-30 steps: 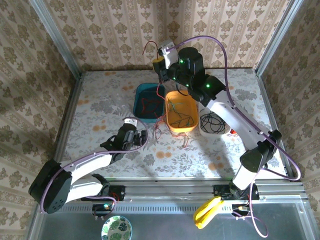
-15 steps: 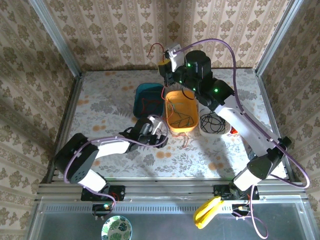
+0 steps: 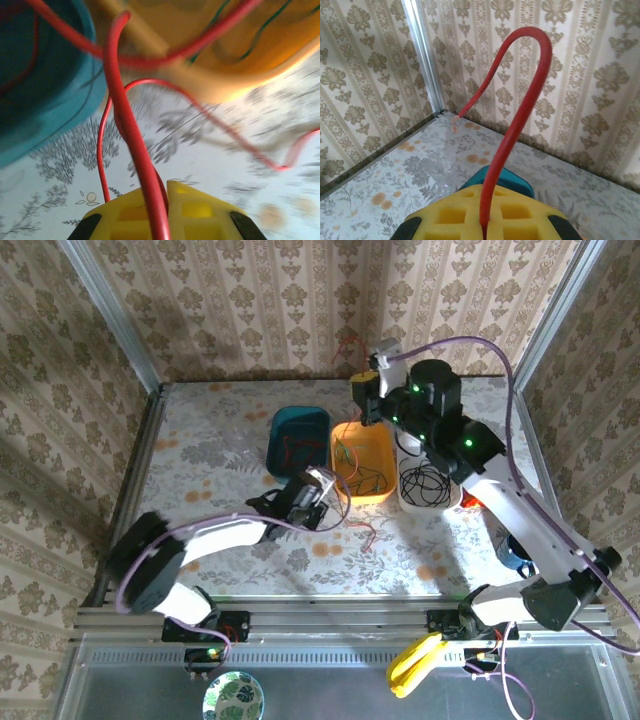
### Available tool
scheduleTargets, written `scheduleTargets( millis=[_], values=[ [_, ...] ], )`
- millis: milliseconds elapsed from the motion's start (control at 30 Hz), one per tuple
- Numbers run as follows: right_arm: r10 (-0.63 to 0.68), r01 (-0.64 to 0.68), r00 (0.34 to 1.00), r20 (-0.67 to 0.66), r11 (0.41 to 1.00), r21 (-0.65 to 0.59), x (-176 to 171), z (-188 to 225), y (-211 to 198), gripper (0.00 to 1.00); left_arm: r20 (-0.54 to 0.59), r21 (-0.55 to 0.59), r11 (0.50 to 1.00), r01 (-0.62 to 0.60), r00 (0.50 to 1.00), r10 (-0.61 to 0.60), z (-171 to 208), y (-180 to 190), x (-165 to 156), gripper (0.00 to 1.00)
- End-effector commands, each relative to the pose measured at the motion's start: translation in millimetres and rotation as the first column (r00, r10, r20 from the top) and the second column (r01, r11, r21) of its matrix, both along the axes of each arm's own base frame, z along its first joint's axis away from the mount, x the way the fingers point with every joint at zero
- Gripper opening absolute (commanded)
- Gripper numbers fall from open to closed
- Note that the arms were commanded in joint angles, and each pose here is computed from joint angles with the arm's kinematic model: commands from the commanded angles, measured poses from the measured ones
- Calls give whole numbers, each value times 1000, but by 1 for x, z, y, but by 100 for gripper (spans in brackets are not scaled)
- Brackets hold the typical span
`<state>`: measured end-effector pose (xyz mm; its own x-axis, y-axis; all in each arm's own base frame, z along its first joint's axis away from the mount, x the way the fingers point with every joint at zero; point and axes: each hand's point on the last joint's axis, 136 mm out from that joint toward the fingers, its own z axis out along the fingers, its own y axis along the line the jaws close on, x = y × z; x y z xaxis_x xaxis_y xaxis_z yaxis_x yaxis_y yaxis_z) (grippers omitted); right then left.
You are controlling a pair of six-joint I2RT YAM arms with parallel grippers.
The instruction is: Untangle the cables
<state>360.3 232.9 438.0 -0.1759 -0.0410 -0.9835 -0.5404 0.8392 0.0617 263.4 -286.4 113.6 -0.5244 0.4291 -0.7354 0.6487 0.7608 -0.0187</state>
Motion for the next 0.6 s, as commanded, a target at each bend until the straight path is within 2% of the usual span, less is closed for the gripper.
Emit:
scheduleTargets(
  millis=[0, 67, 133, 200, 300, 400, 567],
  values=[
    [-45, 46, 999, -6, 998, 51, -10, 1, -17, 1, 19, -247, 961, 124, 992, -123, 92, -7, -17, 0],
    [-47, 49, 998, -39, 998, 41, -14, -14, -20, 1, 59, -304, 939, 162, 987, -151, 142, 1, -18, 0],
    [-52, 54, 996, -69, 998, 27, -18, -29, -23, 1, 134, -311, 930, 197, 978, -162, 187, 13, -17, 0],
    [-56, 58, 994, -96, 998, 15, -21, -42, -25, 1, 225, -289, 938, 194, 966, -130, 226, 28, -9, 0],
    [-57, 59, 991, -121, 998, 13, -27, -53, -29, 2, 315, -295, 943, 151, 948, -53, 265, 48, 10, 0],
    [-55, 57, 990, -128, 998, 19, -31, -56, -31, 2, 343, -315, 940, 133, 939, -17, 278, 56, 32, 0],
    [-31, 35, 991, -128, 999, 27, -39, -51, -31, 2, 335, -276, 961, 38, 940, 59, 257, 58, 81, 0]
  ],
)
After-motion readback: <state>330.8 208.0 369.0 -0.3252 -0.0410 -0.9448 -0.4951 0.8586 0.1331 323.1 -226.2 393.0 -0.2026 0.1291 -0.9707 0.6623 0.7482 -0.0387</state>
